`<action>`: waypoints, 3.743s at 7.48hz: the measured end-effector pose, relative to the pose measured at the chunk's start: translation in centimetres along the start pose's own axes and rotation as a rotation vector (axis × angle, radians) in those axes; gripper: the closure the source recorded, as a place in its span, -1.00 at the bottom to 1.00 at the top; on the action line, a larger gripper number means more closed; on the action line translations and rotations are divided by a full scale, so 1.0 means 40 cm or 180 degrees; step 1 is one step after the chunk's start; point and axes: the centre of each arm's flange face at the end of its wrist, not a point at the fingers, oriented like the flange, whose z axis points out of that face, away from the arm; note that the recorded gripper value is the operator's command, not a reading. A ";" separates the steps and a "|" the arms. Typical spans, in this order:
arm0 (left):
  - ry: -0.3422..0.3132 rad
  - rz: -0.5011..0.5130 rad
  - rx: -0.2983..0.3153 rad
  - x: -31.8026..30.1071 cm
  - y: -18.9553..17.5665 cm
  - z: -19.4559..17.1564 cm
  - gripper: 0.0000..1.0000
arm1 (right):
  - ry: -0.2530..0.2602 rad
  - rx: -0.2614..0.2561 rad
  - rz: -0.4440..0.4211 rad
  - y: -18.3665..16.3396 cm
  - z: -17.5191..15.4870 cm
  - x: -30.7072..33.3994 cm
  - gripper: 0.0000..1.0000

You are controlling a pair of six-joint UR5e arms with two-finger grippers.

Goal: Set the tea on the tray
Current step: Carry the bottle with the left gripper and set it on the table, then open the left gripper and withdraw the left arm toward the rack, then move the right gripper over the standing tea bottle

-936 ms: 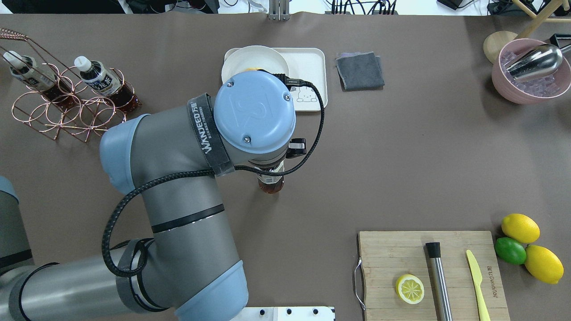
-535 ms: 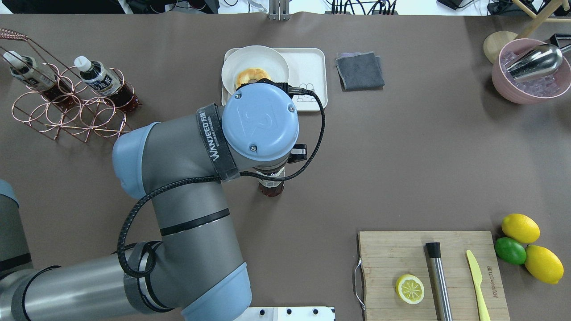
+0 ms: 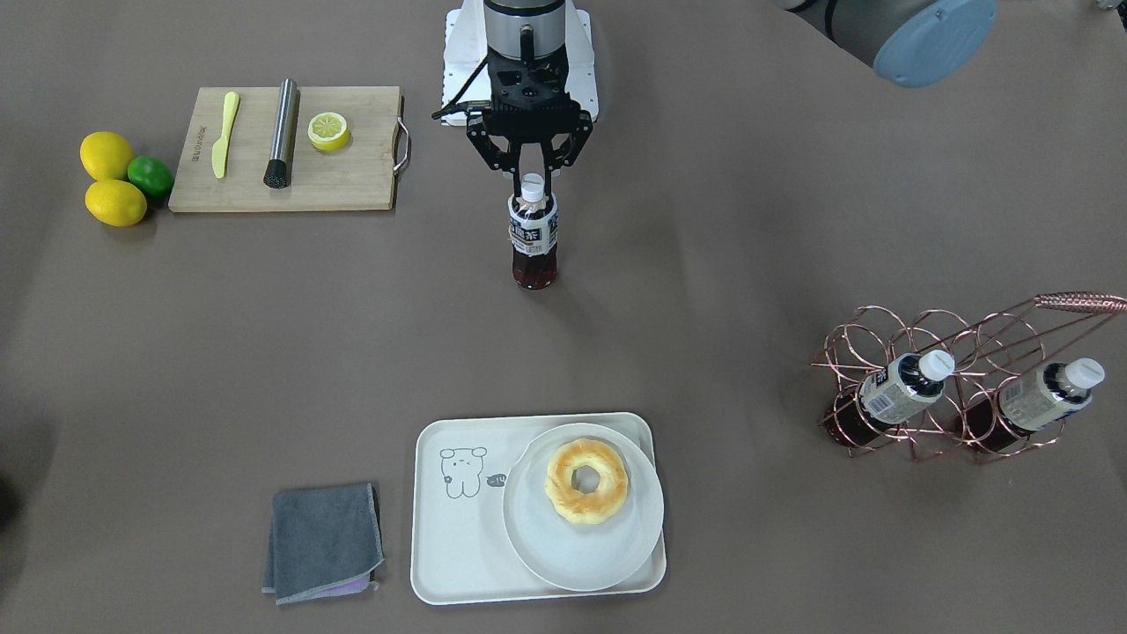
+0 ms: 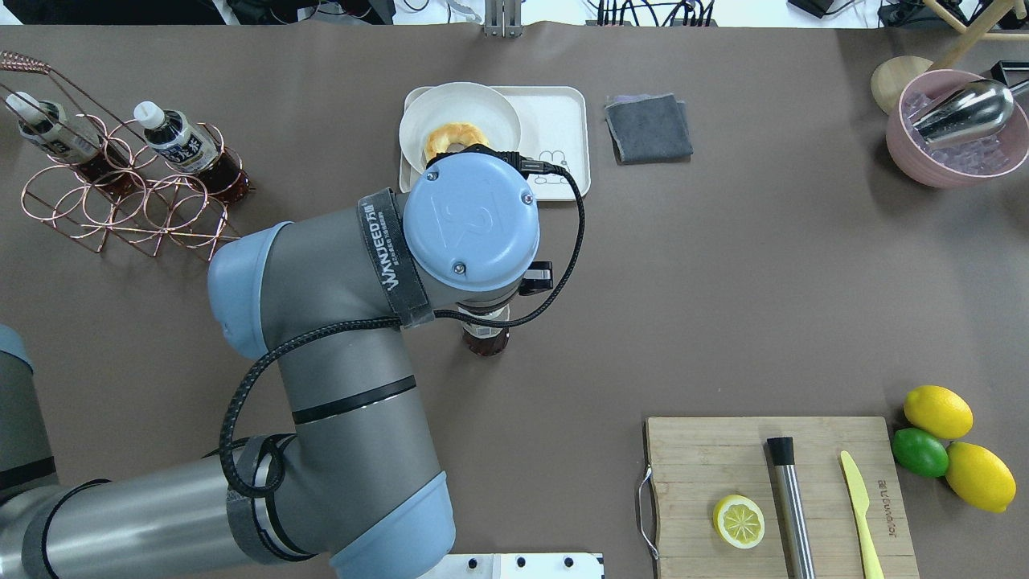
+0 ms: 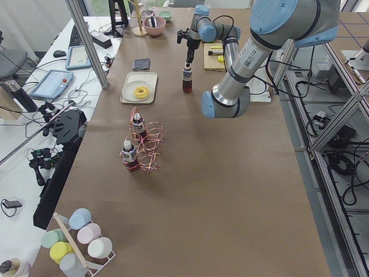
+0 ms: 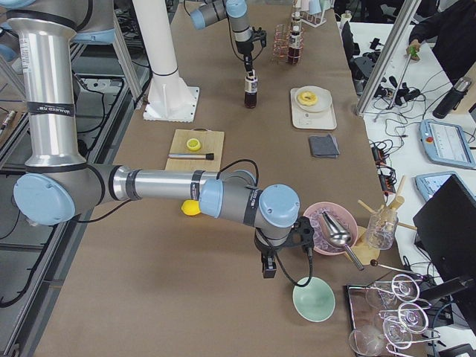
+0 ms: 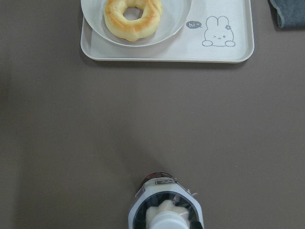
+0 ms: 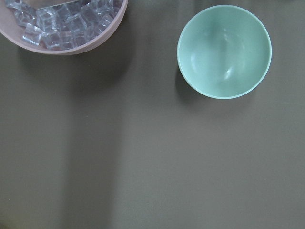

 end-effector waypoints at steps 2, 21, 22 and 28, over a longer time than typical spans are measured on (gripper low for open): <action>-0.0029 -0.0003 0.0042 -0.004 -0.003 0.007 -0.94 | -0.0001 0.0007 0.0001 -0.003 -0.002 -0.002 -1.00; -0.0857 0.0898 -0.0341 -1.455 -0.447 -0.068 -0.95 | -0.0488 0.0358 0.0542 -0.106 -0.111 -1.399 -1.00; -0.0812 0.0959 -0.0440 -1.553 -0.474 -0.075 -0.95 | -0.0476 0.0331 0.0580 -0.079 -0.085 -1.483 -1.00; -0.0503 0.0863 -0.0636 -1.855 -0.509 -0.096 -0.95 | -0.0206 0.0238 0.0754 -0.035 -0.089 -1.985 -1.00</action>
